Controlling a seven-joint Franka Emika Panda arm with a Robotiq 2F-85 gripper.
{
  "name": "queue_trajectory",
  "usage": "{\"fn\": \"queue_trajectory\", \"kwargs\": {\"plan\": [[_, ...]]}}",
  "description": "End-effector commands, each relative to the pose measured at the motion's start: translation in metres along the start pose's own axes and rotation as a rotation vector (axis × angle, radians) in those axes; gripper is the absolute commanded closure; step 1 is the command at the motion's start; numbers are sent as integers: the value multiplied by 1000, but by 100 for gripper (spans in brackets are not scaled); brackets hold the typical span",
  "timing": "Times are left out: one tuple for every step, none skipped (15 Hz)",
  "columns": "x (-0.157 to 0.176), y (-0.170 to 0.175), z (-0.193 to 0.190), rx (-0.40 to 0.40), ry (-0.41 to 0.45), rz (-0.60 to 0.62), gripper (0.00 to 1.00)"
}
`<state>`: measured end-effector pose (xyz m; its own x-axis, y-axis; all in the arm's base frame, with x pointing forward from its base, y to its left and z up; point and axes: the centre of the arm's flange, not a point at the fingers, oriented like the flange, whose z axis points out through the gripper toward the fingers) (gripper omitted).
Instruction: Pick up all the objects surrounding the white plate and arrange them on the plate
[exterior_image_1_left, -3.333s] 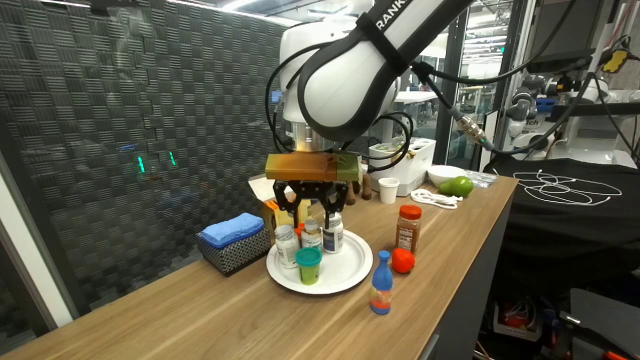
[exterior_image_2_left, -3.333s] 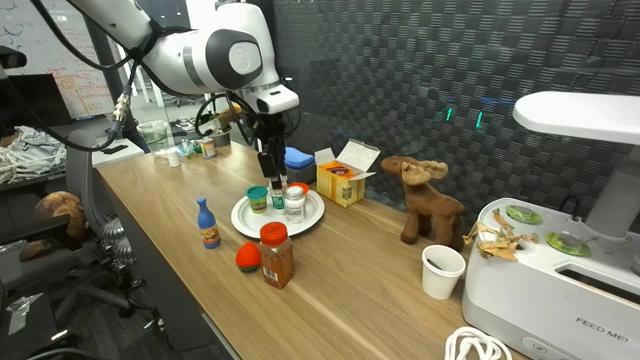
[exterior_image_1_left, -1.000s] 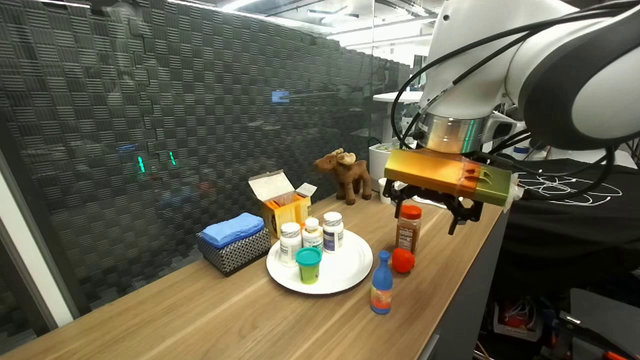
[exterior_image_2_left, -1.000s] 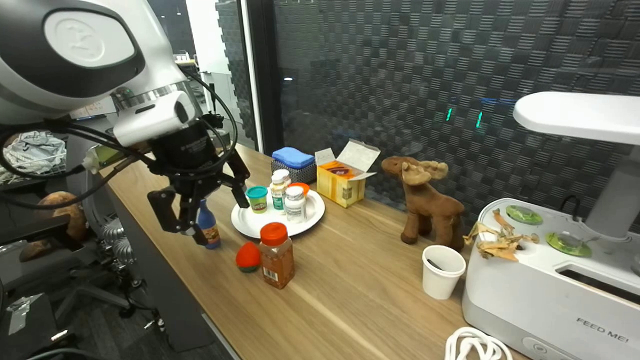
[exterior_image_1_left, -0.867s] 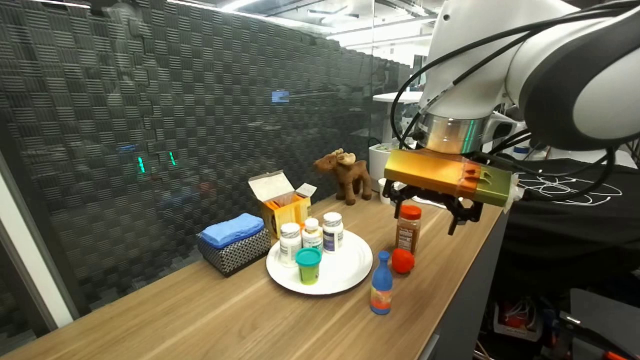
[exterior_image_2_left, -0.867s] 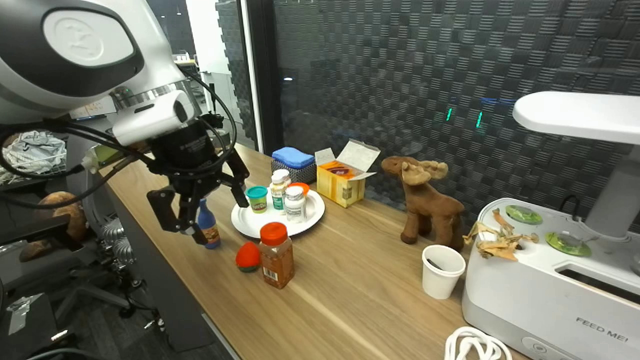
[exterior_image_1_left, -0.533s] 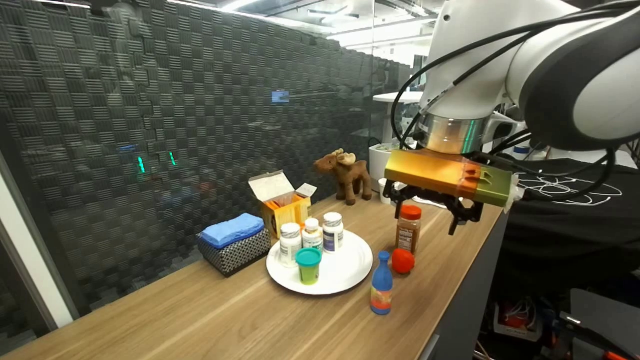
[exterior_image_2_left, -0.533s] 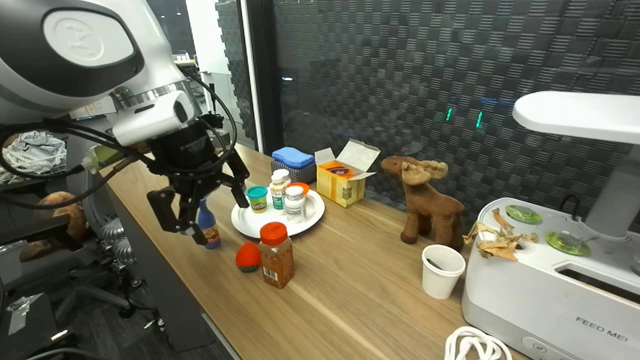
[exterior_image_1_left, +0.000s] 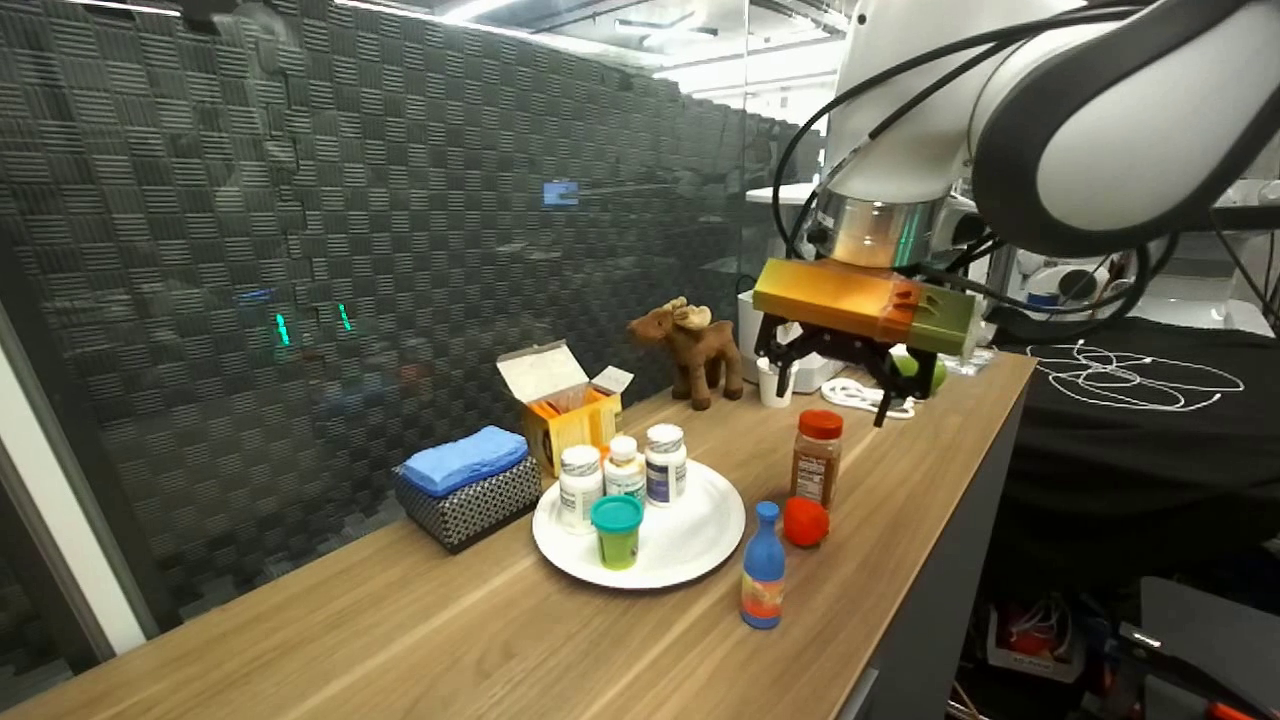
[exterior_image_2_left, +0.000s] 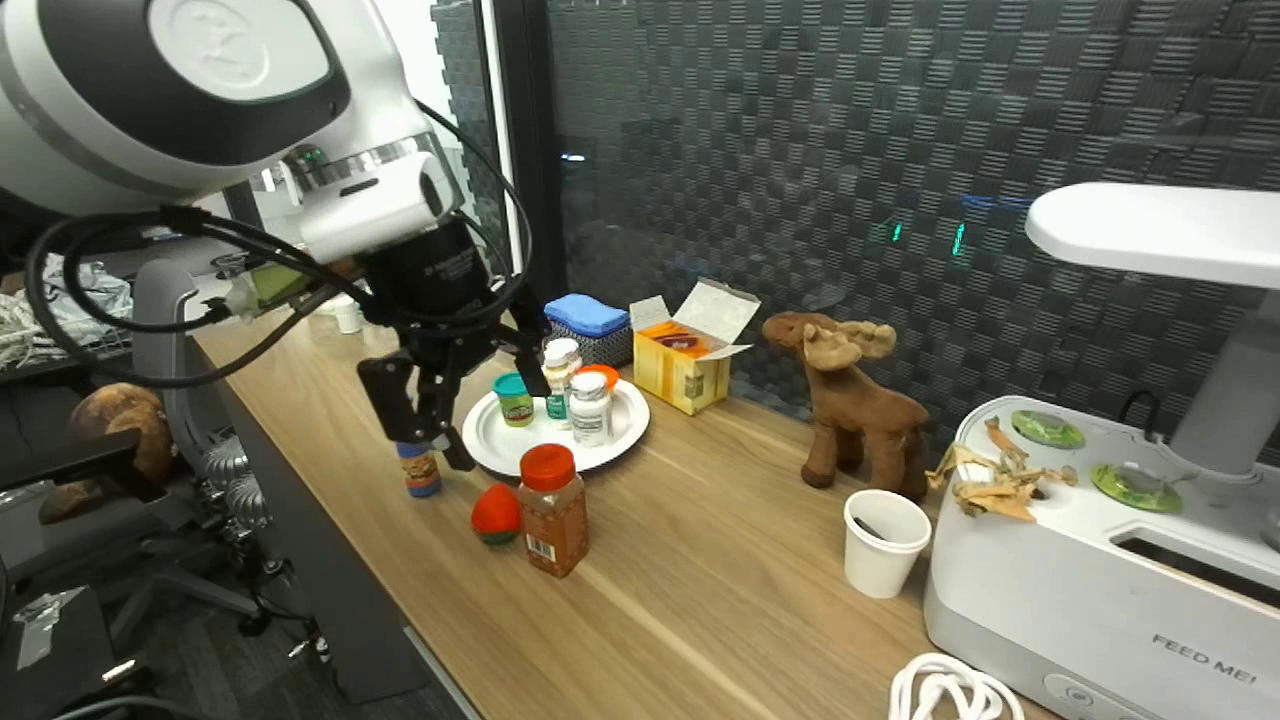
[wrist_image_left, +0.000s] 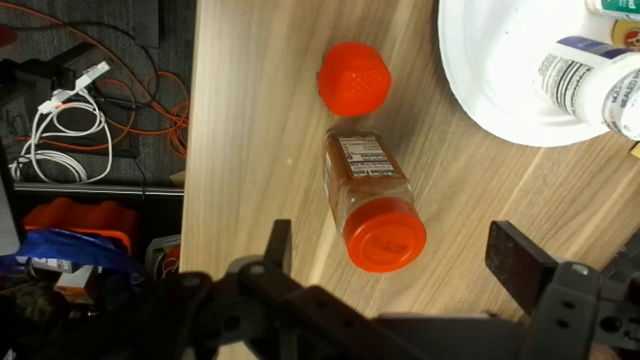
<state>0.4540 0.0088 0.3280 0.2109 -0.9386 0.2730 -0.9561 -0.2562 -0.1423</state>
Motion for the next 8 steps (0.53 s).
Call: {"fn": "queue_trajectory", "kwargs": {"plan": [[22, -21, 3, -7, -36, 2, 0], [25, -23, 6, -12, -52, 6, 0], [27, -24, 9, -21, -67, 7, 0], [27, -24, 12, -32, -82, 7, 0], [27, -24, 16, -40, -91, 8, 0], [27, -24, 19, -49, -93, 9, 0], [27, -24, 23, -61, -96, 9, 0], [26, -24, 26, -70, -96, 13, 0]]}}
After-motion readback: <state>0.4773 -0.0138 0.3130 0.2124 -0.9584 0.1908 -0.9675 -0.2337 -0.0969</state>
